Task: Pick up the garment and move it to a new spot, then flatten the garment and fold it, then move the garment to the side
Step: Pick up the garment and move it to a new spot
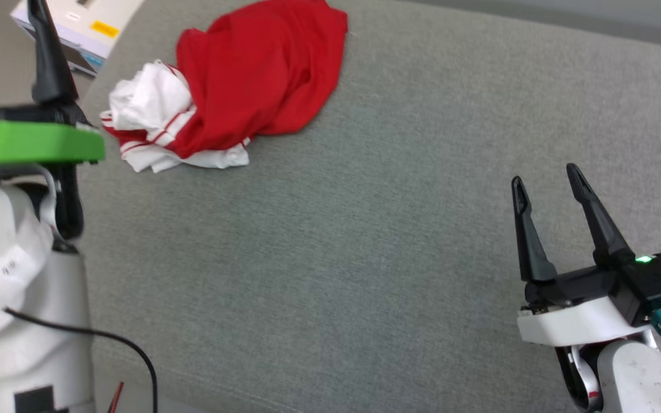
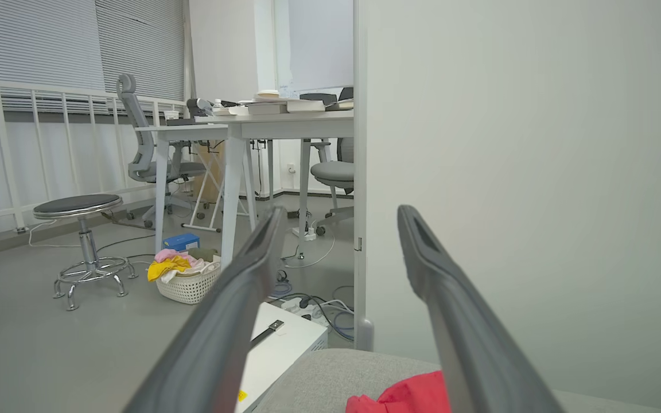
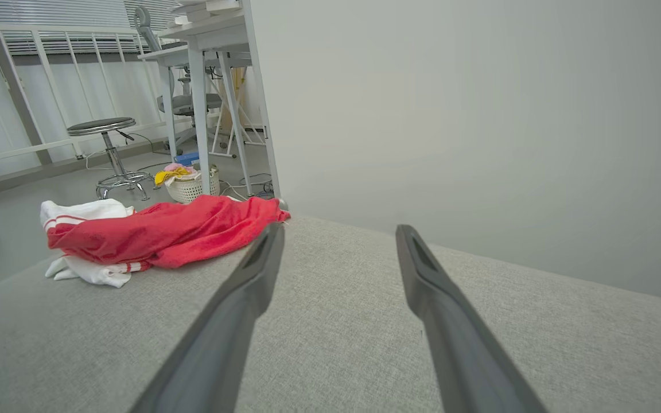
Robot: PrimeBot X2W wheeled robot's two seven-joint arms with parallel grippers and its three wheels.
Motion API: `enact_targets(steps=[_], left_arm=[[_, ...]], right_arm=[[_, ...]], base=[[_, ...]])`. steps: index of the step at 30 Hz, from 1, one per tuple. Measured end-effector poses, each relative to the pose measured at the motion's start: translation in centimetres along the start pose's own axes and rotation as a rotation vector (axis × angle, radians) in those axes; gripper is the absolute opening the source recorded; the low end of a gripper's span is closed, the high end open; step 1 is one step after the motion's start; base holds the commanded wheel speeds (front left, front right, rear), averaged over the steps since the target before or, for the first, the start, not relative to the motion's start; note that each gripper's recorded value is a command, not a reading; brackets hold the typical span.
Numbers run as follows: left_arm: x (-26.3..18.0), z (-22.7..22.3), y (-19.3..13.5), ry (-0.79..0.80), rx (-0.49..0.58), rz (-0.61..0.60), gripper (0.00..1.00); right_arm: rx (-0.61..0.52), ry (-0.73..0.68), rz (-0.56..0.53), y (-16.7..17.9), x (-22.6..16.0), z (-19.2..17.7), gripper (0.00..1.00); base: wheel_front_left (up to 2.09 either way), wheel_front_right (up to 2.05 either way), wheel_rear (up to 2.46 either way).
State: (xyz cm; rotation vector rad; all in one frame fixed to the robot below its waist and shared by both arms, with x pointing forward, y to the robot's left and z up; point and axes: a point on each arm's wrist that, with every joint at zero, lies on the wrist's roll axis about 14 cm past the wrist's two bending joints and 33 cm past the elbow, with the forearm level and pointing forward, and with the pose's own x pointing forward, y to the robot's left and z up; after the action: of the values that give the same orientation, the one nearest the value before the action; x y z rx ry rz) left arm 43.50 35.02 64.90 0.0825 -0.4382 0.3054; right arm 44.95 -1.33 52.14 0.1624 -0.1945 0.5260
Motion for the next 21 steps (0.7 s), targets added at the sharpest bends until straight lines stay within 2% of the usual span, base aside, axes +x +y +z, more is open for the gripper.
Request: enact_targets(steps=[3,5,9,10,14,21], left_arm=[[1.9,-2.8,-1.6,0.069,0.033,-0.090,1.00],[2.9,-4.6,-2.7,0.133,0.013,-0.138,1.00],[4.5,-9.2,-4.7,0.382,-0.007,-0.240,1.00],[3.9,-13.1,-5.4,0.622,-0.022,-0.290,1.00],[1.8,-17.3,-6.2,0.949,-0.056,-0.343,1.00],[-0.9,-21.6,-5.1,1.276,0.106,-0.387,1.00]], right_arm=[[0.007,0.033,-0.031,-1.2,-0.3,-1.5,1.00],[0.010,0.052,-0.049,-1.9,-0.6,-2.3,1.00],[0.009,0.080,-0.076,-3.1,-0.8,-3.7,1.00],[0.008,0.086,-0.095,-4.0,-0.7,-4.3,1.00],[-0.002,0.097,-0.118,-5.1,-0.7,-5.2,1.00],[-0.009,0.107,-0.131,-6.4,-0.2,-6.5,1.00]], base=[[0.00,0.00,0.00],[0.00,0.00,0.00],[0.00,0.00,0.00],[0.00,0.00,0.00],[0.00,0.00,0.00],[0.00,0.00,0.00]])
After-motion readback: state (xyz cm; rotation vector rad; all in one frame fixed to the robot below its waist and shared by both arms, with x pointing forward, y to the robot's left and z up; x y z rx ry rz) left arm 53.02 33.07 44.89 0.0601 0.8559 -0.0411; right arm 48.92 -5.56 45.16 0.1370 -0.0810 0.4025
